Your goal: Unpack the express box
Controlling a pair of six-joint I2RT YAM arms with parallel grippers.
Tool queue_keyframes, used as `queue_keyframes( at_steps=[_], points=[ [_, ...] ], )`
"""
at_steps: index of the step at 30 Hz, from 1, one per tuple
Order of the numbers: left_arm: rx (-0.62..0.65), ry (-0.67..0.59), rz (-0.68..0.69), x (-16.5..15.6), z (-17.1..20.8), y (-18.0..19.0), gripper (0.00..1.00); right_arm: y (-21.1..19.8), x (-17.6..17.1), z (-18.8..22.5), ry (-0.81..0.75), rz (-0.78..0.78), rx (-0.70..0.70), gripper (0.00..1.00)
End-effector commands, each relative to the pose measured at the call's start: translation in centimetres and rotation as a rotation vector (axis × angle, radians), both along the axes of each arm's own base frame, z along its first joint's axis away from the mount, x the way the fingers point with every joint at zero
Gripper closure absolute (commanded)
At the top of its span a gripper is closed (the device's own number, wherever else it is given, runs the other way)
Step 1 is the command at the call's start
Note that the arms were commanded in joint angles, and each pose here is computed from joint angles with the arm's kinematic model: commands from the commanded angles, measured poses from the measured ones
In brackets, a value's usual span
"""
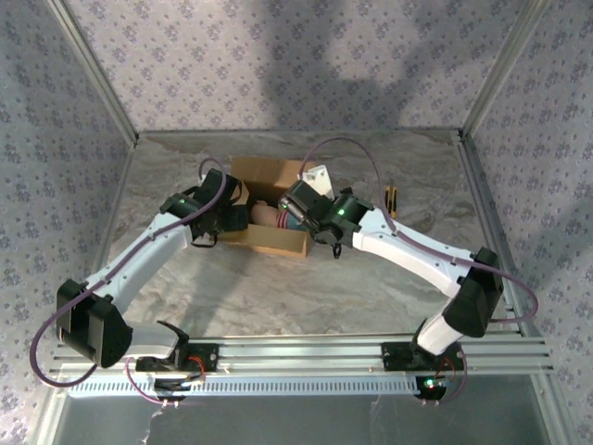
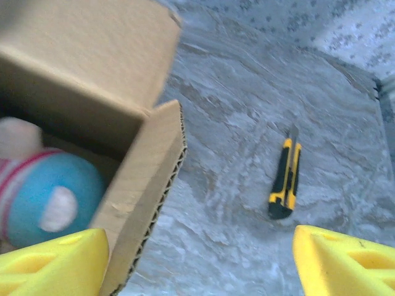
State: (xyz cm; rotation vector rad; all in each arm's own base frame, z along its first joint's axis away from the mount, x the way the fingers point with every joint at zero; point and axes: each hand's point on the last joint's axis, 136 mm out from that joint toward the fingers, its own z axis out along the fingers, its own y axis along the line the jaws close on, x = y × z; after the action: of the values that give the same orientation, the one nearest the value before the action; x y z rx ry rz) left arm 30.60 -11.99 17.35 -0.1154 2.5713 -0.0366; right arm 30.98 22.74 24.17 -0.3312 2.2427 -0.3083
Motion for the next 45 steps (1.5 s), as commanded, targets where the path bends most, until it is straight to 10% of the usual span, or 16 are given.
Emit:
queue_keyframes(
  at_steps=[1, 45],
  points=[
    [0.057, 0.015, 0.029, -0.6, -0.1, 1.7, 0.19, -2.6, -0.8, -0.6, 0.021, -0.052, -0.015, 0.20],
    [-0.111, 0.002, -0.025, 0.8, -1.0, -1.8, 0.20, -0.3, 4.2, -11.0, 0.218, -0.069, 0.270, 0.22]
  ],
)
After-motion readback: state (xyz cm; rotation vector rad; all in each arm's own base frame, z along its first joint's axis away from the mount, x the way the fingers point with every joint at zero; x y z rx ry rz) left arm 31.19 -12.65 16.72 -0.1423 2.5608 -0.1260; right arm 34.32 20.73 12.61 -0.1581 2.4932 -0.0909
